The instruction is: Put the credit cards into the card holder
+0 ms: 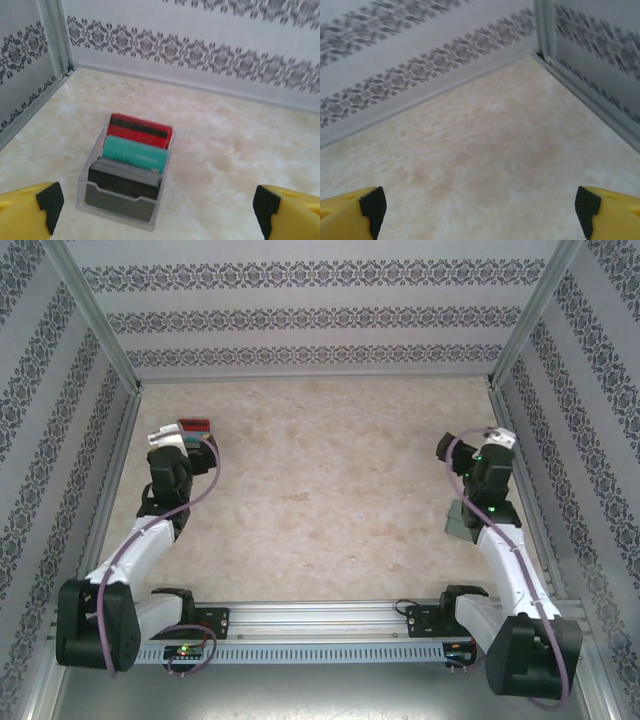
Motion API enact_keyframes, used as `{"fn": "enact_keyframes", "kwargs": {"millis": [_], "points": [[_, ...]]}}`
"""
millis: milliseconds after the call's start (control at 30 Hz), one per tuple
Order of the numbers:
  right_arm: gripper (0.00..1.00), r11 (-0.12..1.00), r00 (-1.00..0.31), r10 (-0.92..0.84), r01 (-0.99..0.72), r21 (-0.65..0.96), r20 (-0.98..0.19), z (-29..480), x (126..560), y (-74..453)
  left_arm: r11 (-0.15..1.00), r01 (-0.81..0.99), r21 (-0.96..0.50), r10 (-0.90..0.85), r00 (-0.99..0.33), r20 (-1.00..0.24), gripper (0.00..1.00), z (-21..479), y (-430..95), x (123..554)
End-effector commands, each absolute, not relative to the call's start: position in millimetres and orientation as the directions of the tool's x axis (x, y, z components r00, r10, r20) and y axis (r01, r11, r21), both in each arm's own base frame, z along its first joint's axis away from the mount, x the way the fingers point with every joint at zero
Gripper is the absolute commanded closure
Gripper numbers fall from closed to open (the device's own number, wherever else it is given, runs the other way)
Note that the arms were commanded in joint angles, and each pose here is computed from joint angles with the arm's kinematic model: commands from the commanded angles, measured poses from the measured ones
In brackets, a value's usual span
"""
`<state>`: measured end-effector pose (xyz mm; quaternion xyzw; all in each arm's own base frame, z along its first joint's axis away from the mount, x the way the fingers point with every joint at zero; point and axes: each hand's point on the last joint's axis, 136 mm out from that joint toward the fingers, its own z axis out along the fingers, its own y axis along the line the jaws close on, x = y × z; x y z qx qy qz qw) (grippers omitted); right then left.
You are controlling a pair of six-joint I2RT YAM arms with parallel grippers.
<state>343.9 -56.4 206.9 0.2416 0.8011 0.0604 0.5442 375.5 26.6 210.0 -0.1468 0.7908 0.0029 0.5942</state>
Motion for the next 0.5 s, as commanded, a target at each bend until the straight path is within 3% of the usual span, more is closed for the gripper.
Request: {"fn": "enact_keyframes", "kwargs": {"millis": [0, 33, 133, 233, 367, 467], "points": [[0.02, 0.690, -0.482, 0.724, 0.530, 0.494, -0.494, 138.8, 309.5, -59.4, 0.889, -0.343, -0.304, -0.429, -0.390, -0.815, 0.01, 194.3, 22.6, 350.4], [0.02, 0.663, -0.497, 0.749, 0.556, 0.501, -0.438, 134.2, 306.9, -63.8, 0.862, -0.366, -0.351, -0.486, -0.398, -0.778, 0.01, 194.9, 20.9, 346.2], [0.02, 0.590, -0.506, 0.803, 0.605, 0.535, -0.315, 121.2, 305.4, -70.6, 0.845, -0.210, -0.492, -0.529, -0.462, -0.712, 0.01, 205.9, -15.3, 355.8], [0.02, 0.556, -0.487, 0.829, 0.666, 0.498, -0.275, 108.3, 299.0, -81.6, 0.782, -0.073, -0.619, -0.554, -0.536, -0.637, 0.01, 216.9, -52.0, 364.7], [0.04, 0.531, -0.451, 0.847, 0.747, 0.400, -0.281, 91.9, 278.5, -91.0, 0.761, -0.038, -0.648, -0.545, -0.580, -0.606, 0.01, 220.9, -67.9, 367.8], [0.06, 0.567, -0.509, 0.824, 0.723, 0.395, -0.251, 83.1, 279.6, -78.9, 0.757, -0.030, -0.653, -0.543, -0.585, -0.602, 0.01, 221.6, -70.7, 365.5]]}}
